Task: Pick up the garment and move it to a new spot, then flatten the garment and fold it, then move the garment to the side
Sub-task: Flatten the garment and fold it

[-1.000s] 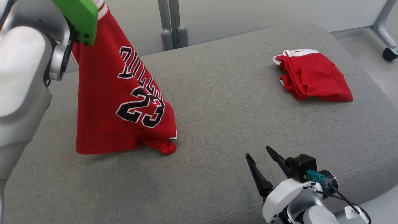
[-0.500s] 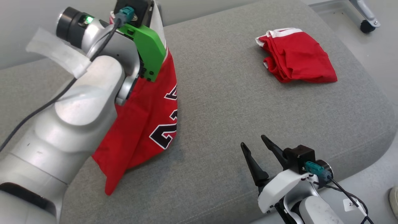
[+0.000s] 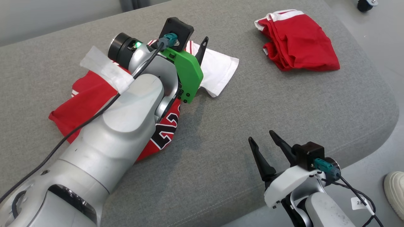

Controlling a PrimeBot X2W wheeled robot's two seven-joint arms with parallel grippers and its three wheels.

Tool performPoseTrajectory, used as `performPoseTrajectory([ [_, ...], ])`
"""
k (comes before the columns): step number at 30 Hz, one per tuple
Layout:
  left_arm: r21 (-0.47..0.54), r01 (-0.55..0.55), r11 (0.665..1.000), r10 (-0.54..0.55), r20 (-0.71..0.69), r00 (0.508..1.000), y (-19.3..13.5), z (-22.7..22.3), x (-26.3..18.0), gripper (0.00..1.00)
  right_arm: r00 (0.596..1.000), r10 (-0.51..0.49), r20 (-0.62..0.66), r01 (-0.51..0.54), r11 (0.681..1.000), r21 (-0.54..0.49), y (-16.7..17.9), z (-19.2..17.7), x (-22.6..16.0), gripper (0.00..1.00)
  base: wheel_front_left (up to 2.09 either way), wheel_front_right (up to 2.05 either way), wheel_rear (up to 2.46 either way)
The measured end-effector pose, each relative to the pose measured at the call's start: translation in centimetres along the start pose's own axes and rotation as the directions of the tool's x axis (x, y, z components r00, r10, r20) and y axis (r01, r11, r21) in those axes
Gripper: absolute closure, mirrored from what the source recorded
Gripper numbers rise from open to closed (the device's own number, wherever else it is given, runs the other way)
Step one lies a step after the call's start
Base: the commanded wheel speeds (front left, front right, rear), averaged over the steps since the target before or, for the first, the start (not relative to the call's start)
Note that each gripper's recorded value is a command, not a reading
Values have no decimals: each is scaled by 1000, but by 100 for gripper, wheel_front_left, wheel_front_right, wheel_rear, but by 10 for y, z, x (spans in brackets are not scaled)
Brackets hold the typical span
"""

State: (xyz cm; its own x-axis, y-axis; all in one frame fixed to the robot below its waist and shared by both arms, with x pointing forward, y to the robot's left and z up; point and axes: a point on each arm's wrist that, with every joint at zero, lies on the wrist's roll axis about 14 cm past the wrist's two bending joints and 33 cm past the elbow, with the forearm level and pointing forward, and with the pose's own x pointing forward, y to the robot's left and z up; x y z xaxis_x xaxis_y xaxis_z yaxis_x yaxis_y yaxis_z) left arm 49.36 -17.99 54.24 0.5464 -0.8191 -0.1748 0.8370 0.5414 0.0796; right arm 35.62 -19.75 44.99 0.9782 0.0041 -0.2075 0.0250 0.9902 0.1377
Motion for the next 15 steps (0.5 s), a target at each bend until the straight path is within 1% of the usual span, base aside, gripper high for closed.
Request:
performPoseTrajectory([
  [4, -55, -40, 998, 41, 16, 999, 10, -4, -9, 0, 1000, 14, 4, -14, 1000, -6, 3, 1, 4, 0, 0, 0, 0],
  [7, -99, -97, 990, 102, 44, 994, 25, -4, -21, 0, 999, 30, 11, -29, 1000, -12, 8, 4, 8, 0, 0, 0, 0],
  [11, -159, -207, 965, 222, 81, 972, 53, -8, -45, 0, 998, 56, 17, -56, 998, -21, 16, 8, 11, 0, 0, 0, 0],
  [15, -212, -308, 927, 341, 137, 930, 80, -8, -77, 0, 997, 77, 26, -76, 997, -25, 23, 12, 13, 0, 0, 0, 0],
])
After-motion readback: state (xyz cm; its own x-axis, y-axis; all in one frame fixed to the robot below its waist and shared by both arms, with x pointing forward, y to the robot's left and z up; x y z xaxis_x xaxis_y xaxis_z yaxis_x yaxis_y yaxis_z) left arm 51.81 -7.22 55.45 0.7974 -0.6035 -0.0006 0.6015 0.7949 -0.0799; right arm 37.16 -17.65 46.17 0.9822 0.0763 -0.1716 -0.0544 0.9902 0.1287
